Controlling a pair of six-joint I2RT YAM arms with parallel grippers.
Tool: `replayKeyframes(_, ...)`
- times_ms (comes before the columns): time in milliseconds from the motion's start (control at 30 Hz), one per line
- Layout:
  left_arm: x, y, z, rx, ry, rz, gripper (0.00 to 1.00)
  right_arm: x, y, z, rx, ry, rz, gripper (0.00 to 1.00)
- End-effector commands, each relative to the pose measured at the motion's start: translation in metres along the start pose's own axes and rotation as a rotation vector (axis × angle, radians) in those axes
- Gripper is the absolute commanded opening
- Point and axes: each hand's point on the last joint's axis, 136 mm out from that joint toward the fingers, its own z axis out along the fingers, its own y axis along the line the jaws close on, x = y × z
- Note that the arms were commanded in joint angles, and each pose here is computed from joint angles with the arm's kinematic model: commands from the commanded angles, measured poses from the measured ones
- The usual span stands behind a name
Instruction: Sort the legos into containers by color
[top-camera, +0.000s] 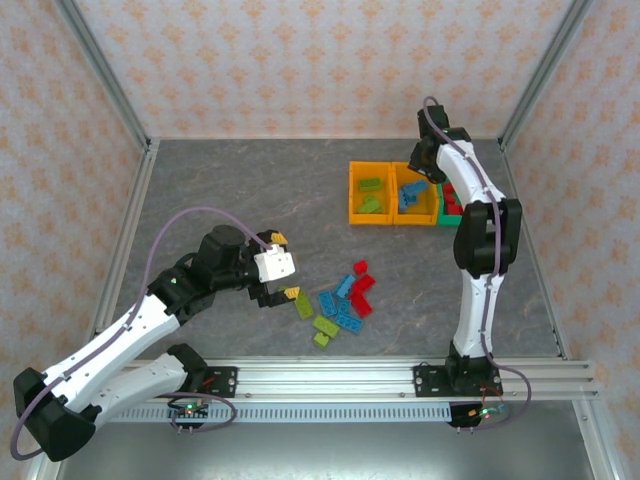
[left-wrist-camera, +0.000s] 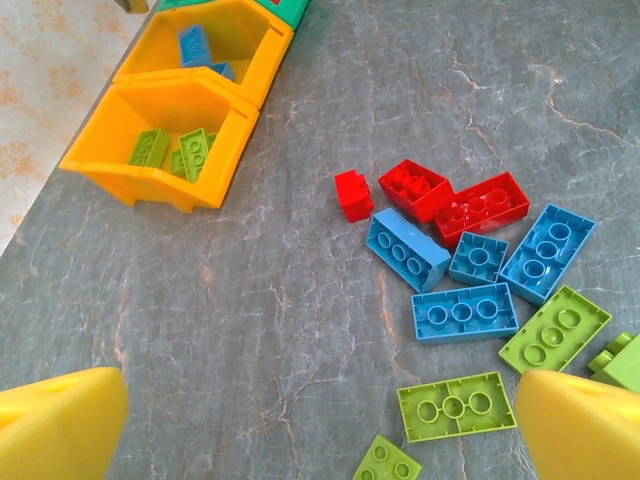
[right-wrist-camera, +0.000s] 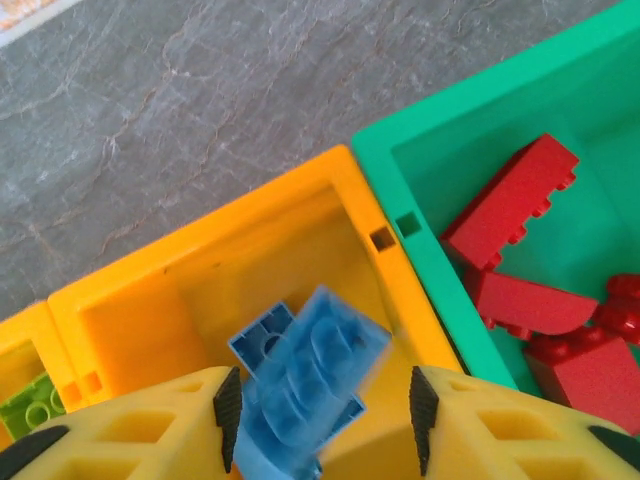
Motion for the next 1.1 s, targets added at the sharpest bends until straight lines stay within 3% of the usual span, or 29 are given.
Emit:
replayKeyframes(0,0.003,0.008,0.001,-0.037,0.014,0.002,1.00,-0.001,0.001,-0.039,-0.044,-0.006,0.006,0.52)
replayKeyframes(133,0.005,0.017,0.006,-0.078,0.033,-0.056,1.00,0.031,-0.001,-0.070,-0.112,0.043,0.004,0.56)
replayKeyframes(233,0.009,0.038,0.011,-0.171,0.063,-0.191,1.00,0.070,0.002,-0.103,-0.195,0.074,-0.035,0.60)
replayKeyframes(333,0.011,0.073,0.009,-0.335,0.118,-0.464,1.00,0.115,0.009,-0.145,-0.318,0.110,-0.101,0.64)
replayKeyframes(433,0.025,0.090,0.007,-0.453,0.205,-0.763,0.92,0.168,0.012,-0.183,-0.435,0.166,-0.180,0.69)
replayKeyframes(567,0.065,0.076,0.006,-0.559,0.340,-1.121,0.83,0.229,0.000,-0.212,-0.531,0.271,-0.236,0.75)
replayKeyframes(667,0.092,0.056,0.011,-0.614,0.381,-1.371,0.77,0.255,-0.010,-0.222,-0.592,0.325,-0.211,0.76)
replayKeyframes(733,0.104,0.045,0.018,-0.621,0.396,-1.429,0.78,0.263,-0.016,-0.223,-0.603,0.342,-0.201,0.77)
replayKeyframes(900,0.121,0.024,0.042,-0.588,0.513,-1.403,0.81,0.273,-0.016,-0.229,-0.639,0.370,-0.238,0.78)
replayKeyframes(1067,0.138,0.010,0.060,-0.657,0.586,-1.493,0.81,0.277,-0.023,-0.235,-0.635,0.382,-0.290,0.78)
